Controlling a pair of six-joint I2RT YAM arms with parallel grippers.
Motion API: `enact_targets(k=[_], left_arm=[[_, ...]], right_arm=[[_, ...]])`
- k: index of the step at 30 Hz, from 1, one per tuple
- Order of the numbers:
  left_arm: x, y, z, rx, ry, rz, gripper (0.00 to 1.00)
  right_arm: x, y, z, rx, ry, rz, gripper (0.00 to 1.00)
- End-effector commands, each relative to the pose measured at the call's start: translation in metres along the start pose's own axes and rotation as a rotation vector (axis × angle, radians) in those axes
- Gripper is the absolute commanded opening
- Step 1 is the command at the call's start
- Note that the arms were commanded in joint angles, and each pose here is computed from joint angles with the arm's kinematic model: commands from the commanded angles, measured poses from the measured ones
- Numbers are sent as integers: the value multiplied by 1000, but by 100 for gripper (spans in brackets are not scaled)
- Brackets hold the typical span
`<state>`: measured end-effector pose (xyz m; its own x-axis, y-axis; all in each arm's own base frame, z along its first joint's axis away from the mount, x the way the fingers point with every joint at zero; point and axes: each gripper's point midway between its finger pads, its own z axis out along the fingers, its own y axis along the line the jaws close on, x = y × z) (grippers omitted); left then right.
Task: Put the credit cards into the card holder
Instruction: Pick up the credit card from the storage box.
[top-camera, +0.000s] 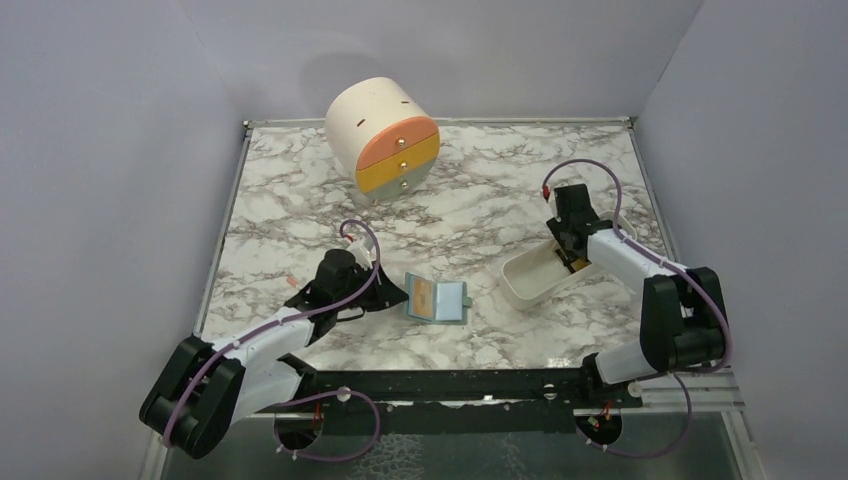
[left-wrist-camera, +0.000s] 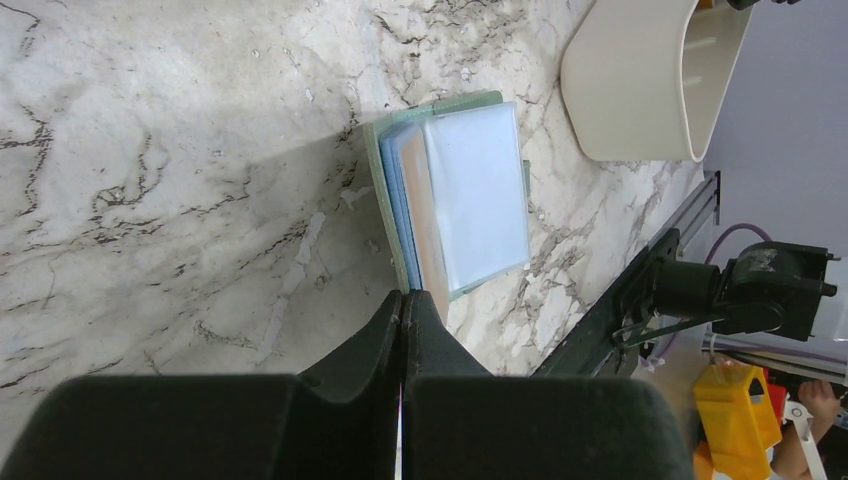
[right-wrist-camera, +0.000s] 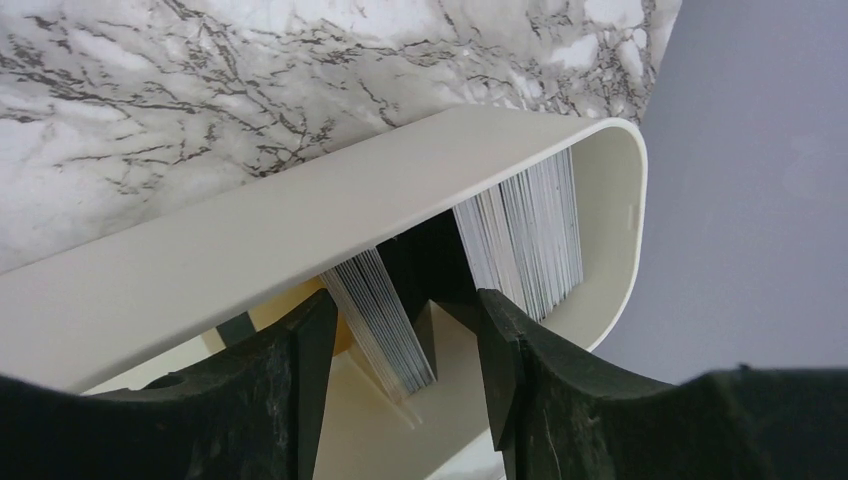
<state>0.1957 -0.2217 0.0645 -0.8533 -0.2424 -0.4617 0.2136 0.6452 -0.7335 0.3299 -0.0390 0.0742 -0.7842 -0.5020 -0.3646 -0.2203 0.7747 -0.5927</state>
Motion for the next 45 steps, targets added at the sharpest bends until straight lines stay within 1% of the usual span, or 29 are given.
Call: enact_targets(k=[1, 9, 13, 18, 25, 31, 36, 45], left_arm=[[-2, -9, -2, 34, -4, -1, 0], [-5, -10, -2, 35, -15, 4, 0], [-4, -9, -2, 32, -15, 1, 0], [-3, -9, -2, 31, -12, 1, 0], [-4, -7, -4, 21, -20, 5, 0], [-3, -5, -3, 15, -17, 1, 0], [-3, -5, -3, 12, -15, 5, 0], [-4, -5, -4, 8, -14, 7, 0]], right_arm=[[-11, -23, 9, 113, -41, 24, 52], [-20, -35, 18, 127, -55, 43, 44], [-16, -29, 27, 96, -49, 41, 40], [-13, -26, 33, 90, -35, 40, 39], [-20, -36, 26, 120, -53, 51, 29], [-28, -46, 18, 140, -84, 67, 27], [-25, -43, 20, 131, -81, 60, 20], [-29, -50, 12, 139, -89, 65, 17]])
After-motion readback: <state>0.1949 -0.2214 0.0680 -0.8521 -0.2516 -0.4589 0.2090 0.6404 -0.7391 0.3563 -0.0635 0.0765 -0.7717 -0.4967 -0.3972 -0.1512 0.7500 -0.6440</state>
